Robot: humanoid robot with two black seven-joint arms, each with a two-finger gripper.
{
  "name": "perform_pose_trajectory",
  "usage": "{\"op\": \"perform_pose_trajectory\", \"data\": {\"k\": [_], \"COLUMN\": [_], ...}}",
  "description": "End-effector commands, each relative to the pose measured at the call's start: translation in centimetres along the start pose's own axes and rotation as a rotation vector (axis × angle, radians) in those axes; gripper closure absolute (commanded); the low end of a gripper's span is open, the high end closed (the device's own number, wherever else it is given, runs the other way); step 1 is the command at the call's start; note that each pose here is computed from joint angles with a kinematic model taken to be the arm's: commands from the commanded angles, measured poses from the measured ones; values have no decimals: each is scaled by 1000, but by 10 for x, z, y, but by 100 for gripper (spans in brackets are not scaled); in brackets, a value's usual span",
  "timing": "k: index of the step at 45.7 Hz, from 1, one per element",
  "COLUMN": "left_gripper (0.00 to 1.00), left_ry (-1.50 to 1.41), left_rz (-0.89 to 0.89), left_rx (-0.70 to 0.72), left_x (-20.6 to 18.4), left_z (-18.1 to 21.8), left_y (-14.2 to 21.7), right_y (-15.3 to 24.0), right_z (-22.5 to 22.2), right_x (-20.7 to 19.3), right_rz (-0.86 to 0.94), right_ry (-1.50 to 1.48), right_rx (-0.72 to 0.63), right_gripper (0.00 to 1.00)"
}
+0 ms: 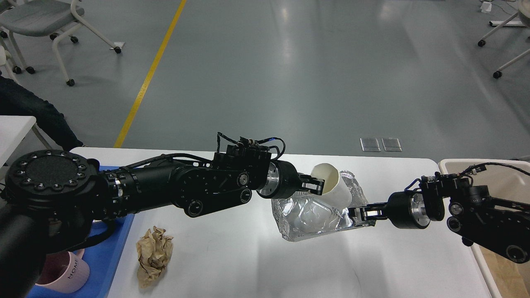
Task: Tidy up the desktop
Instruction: 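Lift the paper cup with the left gripper and carry it over the foil tray, then release the cup into the foil tray and raise the left gripper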
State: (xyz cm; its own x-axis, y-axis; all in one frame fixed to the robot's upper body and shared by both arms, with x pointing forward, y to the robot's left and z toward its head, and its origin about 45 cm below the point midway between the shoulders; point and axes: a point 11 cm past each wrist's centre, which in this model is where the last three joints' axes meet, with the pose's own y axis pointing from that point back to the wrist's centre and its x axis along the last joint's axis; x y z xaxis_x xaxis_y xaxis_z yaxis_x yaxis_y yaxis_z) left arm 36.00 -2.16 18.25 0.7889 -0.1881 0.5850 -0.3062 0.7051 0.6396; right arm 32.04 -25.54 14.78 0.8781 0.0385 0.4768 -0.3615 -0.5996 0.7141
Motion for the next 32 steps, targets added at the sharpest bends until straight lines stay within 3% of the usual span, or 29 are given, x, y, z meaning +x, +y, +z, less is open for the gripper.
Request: {"op": "perform_pose_trajectory", "data": {"k": [1, 12, 16, 26, 32], "left_gripper": [100, 95, 85, 45, 36], "left_ry": [-15, -15, 0, 74, 127], "left_rz": [-9, 5, 10, 31, 68], "left_rx": [26, 49, 47, 25, -8], "left_x": [-3, 0, 1, 5, 17], "left_z": [-2, 0, 4, 8, 16], "left_y": [-7, -18, -20, -20, -18], "right_y": [0, 2, 1, 1, 1], "right_z": [-3, -7, -9, -8, -7], "right_x": [0, 2, 1, -2, -3], "right_rz": [-1, 6, 5, -1, -2], "right_ry": [4, -3, -1, -8, -9], "right_rx": [8, 22, 28, 27, 25], "right_gripper": [100, 100, 100, 100, 100]}}
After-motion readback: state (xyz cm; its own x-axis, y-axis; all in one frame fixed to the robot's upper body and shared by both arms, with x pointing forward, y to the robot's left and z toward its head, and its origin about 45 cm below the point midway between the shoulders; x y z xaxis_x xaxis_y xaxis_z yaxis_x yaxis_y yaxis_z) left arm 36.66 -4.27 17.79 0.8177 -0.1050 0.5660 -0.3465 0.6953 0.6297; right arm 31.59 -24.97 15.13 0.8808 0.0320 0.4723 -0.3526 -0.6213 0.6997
